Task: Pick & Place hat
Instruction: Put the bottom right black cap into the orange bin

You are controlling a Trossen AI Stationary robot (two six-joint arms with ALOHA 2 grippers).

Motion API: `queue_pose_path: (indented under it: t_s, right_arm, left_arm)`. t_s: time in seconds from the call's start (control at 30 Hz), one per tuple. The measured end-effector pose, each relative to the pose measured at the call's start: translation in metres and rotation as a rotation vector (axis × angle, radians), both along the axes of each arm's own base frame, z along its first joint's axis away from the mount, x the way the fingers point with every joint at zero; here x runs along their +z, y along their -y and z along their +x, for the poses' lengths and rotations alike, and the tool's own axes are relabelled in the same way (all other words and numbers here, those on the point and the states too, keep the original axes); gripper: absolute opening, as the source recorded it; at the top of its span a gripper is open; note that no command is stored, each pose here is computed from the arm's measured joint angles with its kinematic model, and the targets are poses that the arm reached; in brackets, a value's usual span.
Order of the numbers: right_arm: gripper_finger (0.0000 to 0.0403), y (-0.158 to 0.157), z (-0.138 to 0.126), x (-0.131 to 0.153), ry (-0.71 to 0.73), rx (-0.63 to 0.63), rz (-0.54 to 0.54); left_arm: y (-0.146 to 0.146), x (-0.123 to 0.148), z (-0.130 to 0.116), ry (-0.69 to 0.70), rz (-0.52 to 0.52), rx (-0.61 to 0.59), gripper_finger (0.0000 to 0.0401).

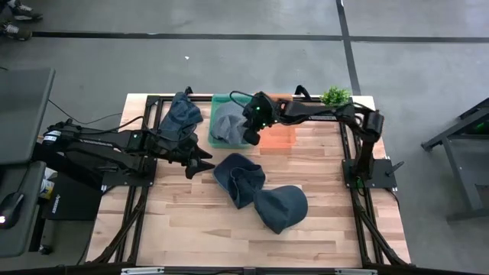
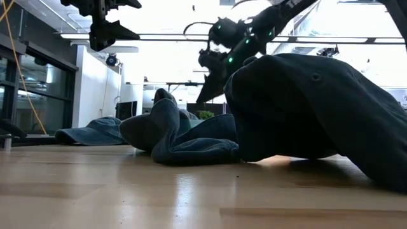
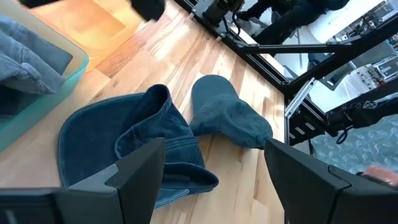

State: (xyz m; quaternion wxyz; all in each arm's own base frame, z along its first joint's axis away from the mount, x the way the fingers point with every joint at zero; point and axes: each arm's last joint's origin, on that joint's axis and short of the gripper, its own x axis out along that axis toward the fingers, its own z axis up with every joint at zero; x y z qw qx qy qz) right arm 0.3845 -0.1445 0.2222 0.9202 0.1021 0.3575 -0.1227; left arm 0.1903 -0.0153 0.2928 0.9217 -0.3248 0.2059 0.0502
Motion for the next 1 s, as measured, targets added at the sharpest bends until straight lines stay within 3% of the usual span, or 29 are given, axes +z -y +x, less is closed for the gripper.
queue_pose_path:
  t_s: [0.23,0.53,0.8,1.0]
  right_arm:
    - [0.0000,-0.022,-0.022,0.044,0.020,-0.006,0.041]
    - [0.0000,-0.084,-0.058,0.082,-0.093,0.171,0.077]
    - [0.0008,-0.142,-0.075,0.082,-0.259,0.291,0.120]
    - [0.0066,-0.175,-0.081,0.079,-0.316,0.378,0.126]
  left_arm:
    - [0.000,0.000,0.000,0.001,0.018,-0.008,0.0273]
    - [0.000,0.000,0.000,0.002,0.047,-0.022,0.0273]
    - [0.000,0.000,0.000,0.003,0.064,-0.034,0.0273]
    - [0.000,0.000,0.000,0.003,0.065,-0.040,0.0273]
